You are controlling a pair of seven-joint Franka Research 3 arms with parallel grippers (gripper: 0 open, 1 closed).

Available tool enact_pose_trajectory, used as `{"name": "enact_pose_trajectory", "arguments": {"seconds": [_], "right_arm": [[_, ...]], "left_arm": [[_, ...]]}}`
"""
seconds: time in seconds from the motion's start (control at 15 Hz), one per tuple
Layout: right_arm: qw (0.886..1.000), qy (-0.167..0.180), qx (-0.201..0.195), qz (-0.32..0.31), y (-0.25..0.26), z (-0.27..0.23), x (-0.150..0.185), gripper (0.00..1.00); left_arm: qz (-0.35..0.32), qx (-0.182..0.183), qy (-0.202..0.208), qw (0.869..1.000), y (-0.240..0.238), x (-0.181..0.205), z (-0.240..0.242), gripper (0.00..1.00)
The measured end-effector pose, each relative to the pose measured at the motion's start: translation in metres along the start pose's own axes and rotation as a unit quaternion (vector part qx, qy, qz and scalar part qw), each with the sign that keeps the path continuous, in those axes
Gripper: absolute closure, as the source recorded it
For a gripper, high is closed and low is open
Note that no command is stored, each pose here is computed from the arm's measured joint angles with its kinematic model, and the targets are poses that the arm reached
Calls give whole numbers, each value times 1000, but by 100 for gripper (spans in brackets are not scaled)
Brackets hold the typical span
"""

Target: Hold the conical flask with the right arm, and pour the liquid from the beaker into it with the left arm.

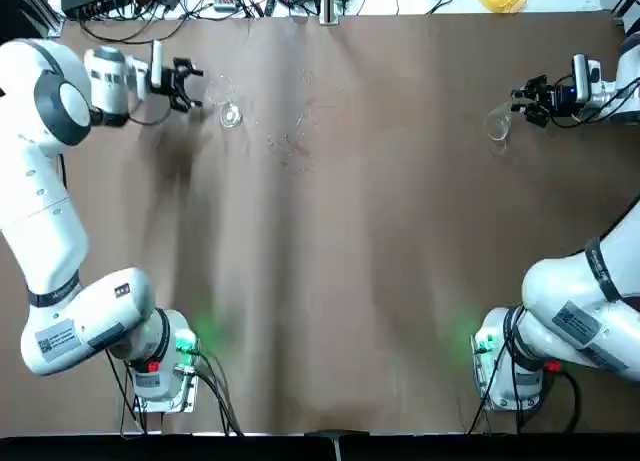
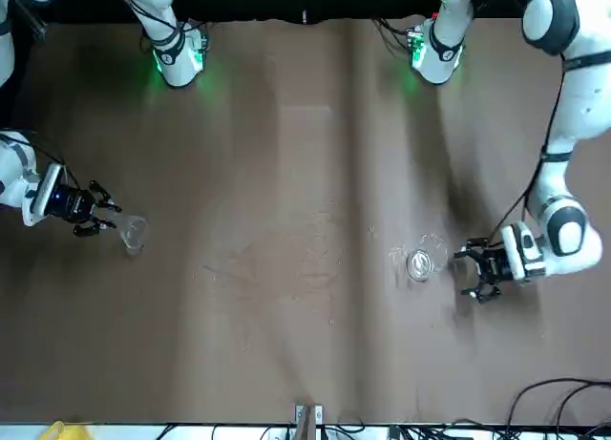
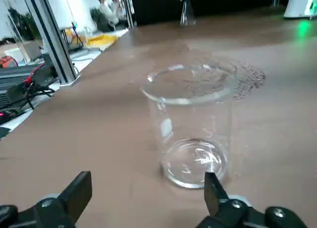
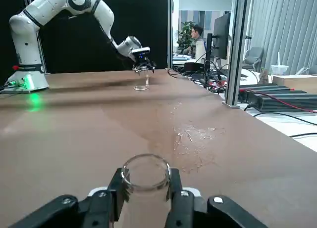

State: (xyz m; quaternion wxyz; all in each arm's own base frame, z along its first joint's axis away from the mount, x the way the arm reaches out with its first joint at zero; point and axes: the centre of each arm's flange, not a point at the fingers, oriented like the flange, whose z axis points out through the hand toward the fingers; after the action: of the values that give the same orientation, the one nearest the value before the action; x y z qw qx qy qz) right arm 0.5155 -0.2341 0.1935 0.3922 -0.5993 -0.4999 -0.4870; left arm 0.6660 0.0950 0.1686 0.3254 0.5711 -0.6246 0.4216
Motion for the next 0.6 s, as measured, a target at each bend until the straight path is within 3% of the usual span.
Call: {"name": "enact_pose_trajectory", "arguments": {"seconds": [0.27,0.6], "right_arm": [[1000,-2,11,5,-4,1,-5,61],[998,-18,53,-1,-4,15,-8,61]], "left_arm": [[-31,-37,-109,993,-35,94,-19,0],[-105,-38,-237,965,-55,197,5,0]]}}
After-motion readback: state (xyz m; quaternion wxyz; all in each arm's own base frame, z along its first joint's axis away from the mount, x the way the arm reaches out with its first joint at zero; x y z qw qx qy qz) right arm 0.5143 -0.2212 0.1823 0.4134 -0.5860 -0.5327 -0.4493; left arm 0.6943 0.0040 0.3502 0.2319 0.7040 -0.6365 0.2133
